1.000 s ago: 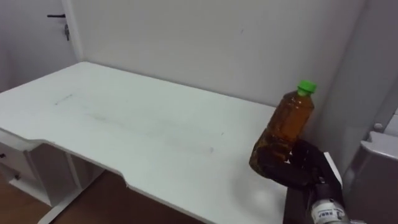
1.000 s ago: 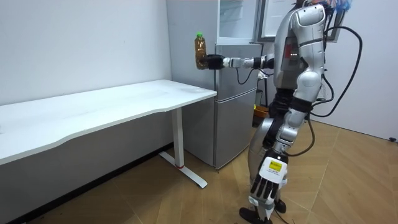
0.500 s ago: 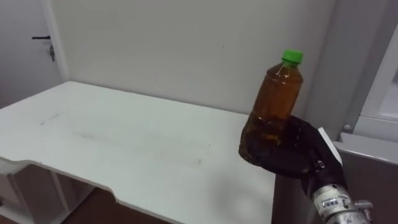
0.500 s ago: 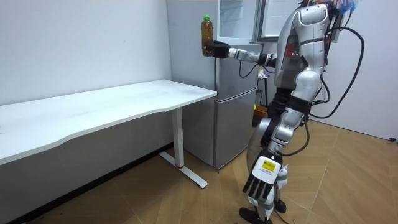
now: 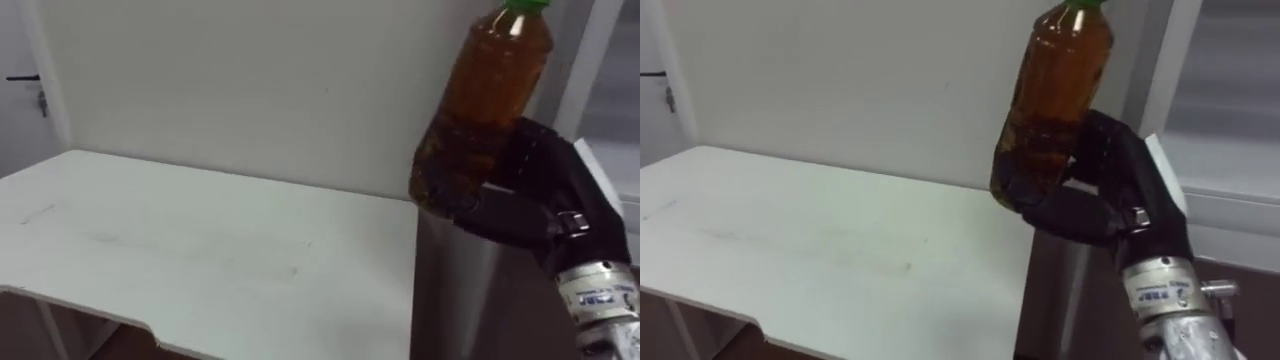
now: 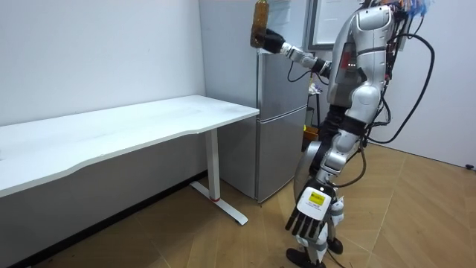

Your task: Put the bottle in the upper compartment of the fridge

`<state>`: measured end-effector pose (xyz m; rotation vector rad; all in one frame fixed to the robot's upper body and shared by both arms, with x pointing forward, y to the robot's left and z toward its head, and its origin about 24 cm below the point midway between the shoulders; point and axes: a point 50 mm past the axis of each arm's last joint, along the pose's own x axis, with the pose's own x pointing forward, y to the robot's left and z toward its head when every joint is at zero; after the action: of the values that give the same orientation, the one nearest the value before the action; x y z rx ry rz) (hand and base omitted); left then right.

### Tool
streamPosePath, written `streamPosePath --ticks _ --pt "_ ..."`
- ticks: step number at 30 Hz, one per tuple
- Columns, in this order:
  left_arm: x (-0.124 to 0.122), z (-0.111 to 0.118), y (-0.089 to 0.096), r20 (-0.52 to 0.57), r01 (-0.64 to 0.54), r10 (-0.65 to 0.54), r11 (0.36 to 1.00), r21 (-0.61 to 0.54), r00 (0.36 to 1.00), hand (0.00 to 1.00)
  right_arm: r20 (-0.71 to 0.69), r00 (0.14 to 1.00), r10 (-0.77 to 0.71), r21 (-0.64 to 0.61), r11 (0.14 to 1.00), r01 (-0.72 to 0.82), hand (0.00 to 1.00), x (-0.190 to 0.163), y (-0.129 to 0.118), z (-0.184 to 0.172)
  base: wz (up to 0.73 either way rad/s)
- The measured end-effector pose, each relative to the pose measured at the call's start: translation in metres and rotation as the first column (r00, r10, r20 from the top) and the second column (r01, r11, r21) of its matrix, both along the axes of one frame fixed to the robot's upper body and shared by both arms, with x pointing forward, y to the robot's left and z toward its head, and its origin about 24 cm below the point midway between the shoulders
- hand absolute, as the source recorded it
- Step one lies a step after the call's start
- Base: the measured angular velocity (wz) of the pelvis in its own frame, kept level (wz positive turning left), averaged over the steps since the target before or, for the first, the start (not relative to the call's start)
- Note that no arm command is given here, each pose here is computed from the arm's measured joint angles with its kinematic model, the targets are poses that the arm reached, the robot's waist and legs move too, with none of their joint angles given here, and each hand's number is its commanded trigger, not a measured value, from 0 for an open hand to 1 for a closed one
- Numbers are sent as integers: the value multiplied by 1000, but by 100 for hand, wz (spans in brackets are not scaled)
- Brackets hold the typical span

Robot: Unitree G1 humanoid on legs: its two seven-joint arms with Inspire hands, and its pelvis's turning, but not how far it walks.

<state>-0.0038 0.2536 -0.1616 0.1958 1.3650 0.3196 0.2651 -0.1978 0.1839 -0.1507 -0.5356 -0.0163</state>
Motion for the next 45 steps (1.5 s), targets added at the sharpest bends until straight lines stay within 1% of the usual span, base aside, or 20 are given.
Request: streamPosePath --ticks 7,12,16,19,25,32,35,40,45 --pt "-3 0 3 -4 -22 22 1000 5 1000 0 19 997 -80 24 997 80 100 -12 -22 3 -18" --pt "-4 0 2 -11 -12 12 1000 1 1000 0 52 988 -144 26 989 142 100 -17 -38 11 -10" --pt "-8 1 5 -14 -36 37 999 15 999 0 77 976 -203 61 978 199 100 -20 -49 17 -11" --pt "-10 2 8 -13 -56 57 998 26 998 0 81 971 -225 115 970 215 100 -22 -55 19 -1" --pt "-16 4 12 -20 -80 81 996 39 997 0 81 965 -249 184 955 231 100 -25 -62 20 -9" --pt "-18 5 16 -18 -95 96 995 44 995 0 95 946 -311 211 935 286 100 -29 -73 24 0" --pt "-18 5 16 -24 -82 83 996 37 996 0 72 941 -331 214 926 310 100 -27 -77 19 0" --pt "-17 5 17 -35 -68 69 997 43 997 0 -25 929 -368 182 913 366 100 -19 -85 3 1" --pt "-17 5 18 -44 -71 73 996 49 996 0 -120 905 -409 176 888 425 100 -13 -95 -14 -4"
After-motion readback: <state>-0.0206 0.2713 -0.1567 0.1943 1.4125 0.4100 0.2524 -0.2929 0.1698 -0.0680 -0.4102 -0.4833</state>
